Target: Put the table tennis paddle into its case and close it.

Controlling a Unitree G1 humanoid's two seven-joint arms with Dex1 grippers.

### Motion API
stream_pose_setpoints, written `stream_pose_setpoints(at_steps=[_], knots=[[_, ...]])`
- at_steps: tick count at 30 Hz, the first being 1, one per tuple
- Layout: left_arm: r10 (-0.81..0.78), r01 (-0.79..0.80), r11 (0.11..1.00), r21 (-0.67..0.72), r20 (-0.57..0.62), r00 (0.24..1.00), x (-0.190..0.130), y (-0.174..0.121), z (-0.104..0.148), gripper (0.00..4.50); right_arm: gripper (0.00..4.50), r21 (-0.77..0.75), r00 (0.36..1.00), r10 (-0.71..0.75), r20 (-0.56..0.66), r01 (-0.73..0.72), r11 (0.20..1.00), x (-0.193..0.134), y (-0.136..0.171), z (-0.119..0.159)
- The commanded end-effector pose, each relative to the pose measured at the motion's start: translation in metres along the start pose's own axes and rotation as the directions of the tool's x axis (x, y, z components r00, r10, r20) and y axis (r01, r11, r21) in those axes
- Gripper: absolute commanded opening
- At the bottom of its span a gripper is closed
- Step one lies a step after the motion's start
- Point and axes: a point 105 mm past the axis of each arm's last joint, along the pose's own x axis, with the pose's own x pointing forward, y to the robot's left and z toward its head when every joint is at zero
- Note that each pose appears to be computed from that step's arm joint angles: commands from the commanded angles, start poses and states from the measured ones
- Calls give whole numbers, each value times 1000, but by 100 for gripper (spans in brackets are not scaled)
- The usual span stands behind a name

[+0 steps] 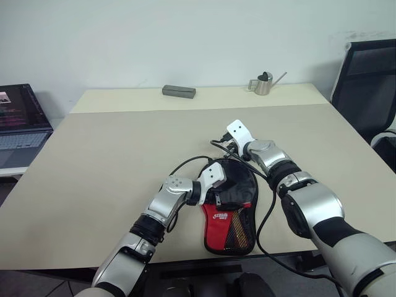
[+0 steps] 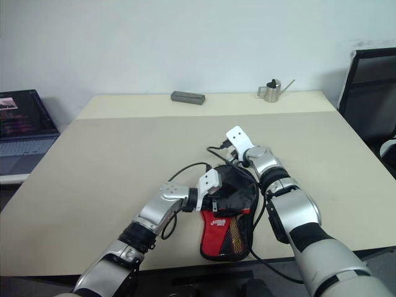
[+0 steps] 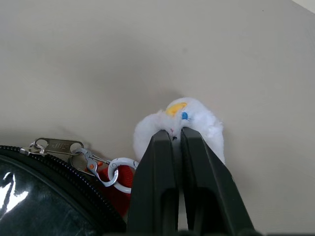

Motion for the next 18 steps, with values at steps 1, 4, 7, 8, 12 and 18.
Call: stream_pose_setpoints(at_steps=[1, 4, 7, 8, 12, 18], knots=[[-40, 19, 992, -128, -171, 984, 2, -18, -55, 450, 3, -14, 1000, -4, 16, 4, 1000, -1, -1, 4], [-41, 19, 991, -129, -173, 984, 1, -18, -56, 450, 3, -13, 1000, -16, 22, 16, 1000, -3, -7, 6], [-42, 19, 991, -129, -175, 984, 1, -18, -56, 450, 3, -16, 999, -36, 25, 36, 999, -7, -17, 7], [-42, 19, 991, -130, -175, 984, 1, -18, -57, 450, 3, -18, 999, -44, 26, 45, 999, -9, -23, 7], [-44, 21, 991, -135, -175, 983, 1, -19, -58, 450, 3, -28, 996, -85, 30, 85, 996, -22, -48, 6], [-54, 27, 988, -149, -178, 983, 2, -21, -61, 450, 3, -52, 994, -108, 20, 109, 993, -39, -75, -5]])
